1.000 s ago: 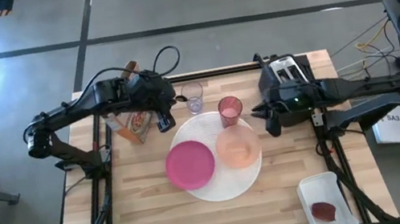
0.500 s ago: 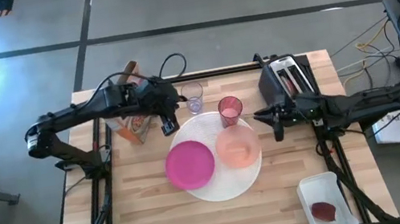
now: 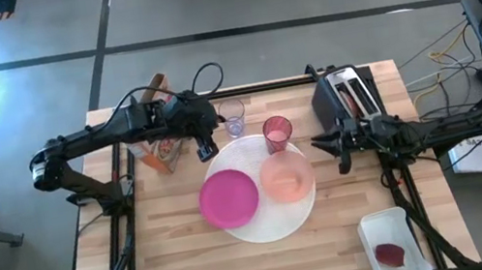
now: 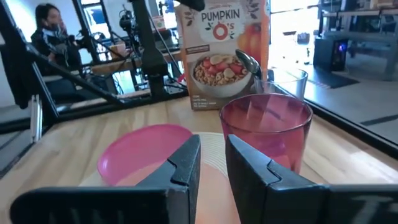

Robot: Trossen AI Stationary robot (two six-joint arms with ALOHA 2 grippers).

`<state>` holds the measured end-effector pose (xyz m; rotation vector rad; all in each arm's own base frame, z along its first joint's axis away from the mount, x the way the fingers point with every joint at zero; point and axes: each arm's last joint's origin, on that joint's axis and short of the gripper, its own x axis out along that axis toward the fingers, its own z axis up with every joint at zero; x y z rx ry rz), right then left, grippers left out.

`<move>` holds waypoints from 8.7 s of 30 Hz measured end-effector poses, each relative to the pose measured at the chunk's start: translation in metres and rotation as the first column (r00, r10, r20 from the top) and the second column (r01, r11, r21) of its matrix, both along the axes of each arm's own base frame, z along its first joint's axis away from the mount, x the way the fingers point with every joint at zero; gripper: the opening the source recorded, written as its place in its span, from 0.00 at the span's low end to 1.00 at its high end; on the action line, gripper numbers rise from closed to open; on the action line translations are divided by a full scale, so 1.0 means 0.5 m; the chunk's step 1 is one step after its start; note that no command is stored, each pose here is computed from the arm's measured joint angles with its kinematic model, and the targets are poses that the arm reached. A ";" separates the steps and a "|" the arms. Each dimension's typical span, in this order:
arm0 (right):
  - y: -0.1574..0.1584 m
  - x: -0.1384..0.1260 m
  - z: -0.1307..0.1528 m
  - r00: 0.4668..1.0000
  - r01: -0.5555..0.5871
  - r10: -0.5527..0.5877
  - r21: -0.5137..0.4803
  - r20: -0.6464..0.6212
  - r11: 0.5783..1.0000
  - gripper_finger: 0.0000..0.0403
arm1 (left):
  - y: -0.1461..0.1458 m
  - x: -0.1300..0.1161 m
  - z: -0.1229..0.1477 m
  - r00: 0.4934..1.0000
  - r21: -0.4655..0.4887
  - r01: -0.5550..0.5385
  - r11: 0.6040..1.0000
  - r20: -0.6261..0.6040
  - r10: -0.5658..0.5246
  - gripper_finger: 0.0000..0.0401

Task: Arrange a breakfast setting
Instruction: Pour the cereal from the orange cereal box into the orange bowl

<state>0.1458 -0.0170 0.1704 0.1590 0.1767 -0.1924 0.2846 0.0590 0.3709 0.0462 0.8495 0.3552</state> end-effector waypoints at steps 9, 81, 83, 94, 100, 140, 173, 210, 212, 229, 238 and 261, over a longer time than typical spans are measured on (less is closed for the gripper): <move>0.002 -0.011 -0.027 0.999 -0.015 0.017 -0.055 0.037 0.998 0.16 | 0.000 0.000 0.000 1.000 -0.022 -0.026 0.999 0.012 0.026 0.00; 0.019 -0.057 0.024 0.924 -0.194 0.265 -0.259 0.275 0.946 0.16 | 0.002 0.006 -0.017 1.000 0.022 0.024 0.999 -0.005 -0.024 0.00; 0.019 -0.057 0.024 0.923 -0.193 0.265 -0.260 0.278 0.946 0.16 | 0.002 0.006 -0.017 1.000 0.022 0.024 0.999 -0.005 -0.024 0.00; 0.019 -0.057 0.024 0.923 -0.193 0.265 -0.260 0.278 0.946 0.16 | 0.002 0.007 -0.016 1.000 0.018 0.024 1.000 0.001 -0.024 0.00; 0.019 -0.057 0.024 0.924 -0.193 0.265 -0.260 0.277 0.946 0.16 | 0.001 0.009 -0.014 0.999 -0.014 -0.001 1.000 0.035 0.001 0.00; 0.019 -0.057 0.023 0.926 -0.195 0.264 -0.258 0.271 0.946 0.16 | -0.048 0.012 -0.075 0.846 -0.340 -0.509 0.791 -0.028 0.532 0.44; 0.019 -0.056 0.022 0.927 -0.196 0.264 -0.257 0.268 0.946 0.16 | -0.225 -0.179 -0.162 0.283 -0.238 -0.946 0.222 -0.267 0.921 0.54; 0.019 -0.055 0.021 0.929 -0.198 0.264 -0.254 0.261 0.947 0.16 | -0.176 -0.261 -0.281 0.124 -0.230 -0.958 0.169 0.199 0.972 0.64; 0.019 -0.055 0.021 0.929 -0.198 0.264 -0.254 0.261 0.947 0.16 | -0.176 -0.261 -0.281 0.130 -0.229 -0.957 0.178 0.208 0.969 0.68; 0.019 -0.055 0.021 0.929 -0.198 0.264 -0.254 0.261 0.947 0.16 | -0.141 -0.287 -0.382 0.245 -0.149 -0.929 0.340 0.442 0.863 0.76; 0.019 -0.055 0.021 0.929 -0.198 0.264 -0.254 0.260 0.947 0.16 | -0.135 -0.294 -0.450 0.298 -0.153 -0.871 0.467 0.591 0.750 0.75; 0.019 -0.055 0.020 0.929 -0.198 0.264 -0.254 0.259 0.947 0.16 | -0.127 -0.281 -0.458 0.464 0.092 -0.844 0.529 0.620 0.633 0.02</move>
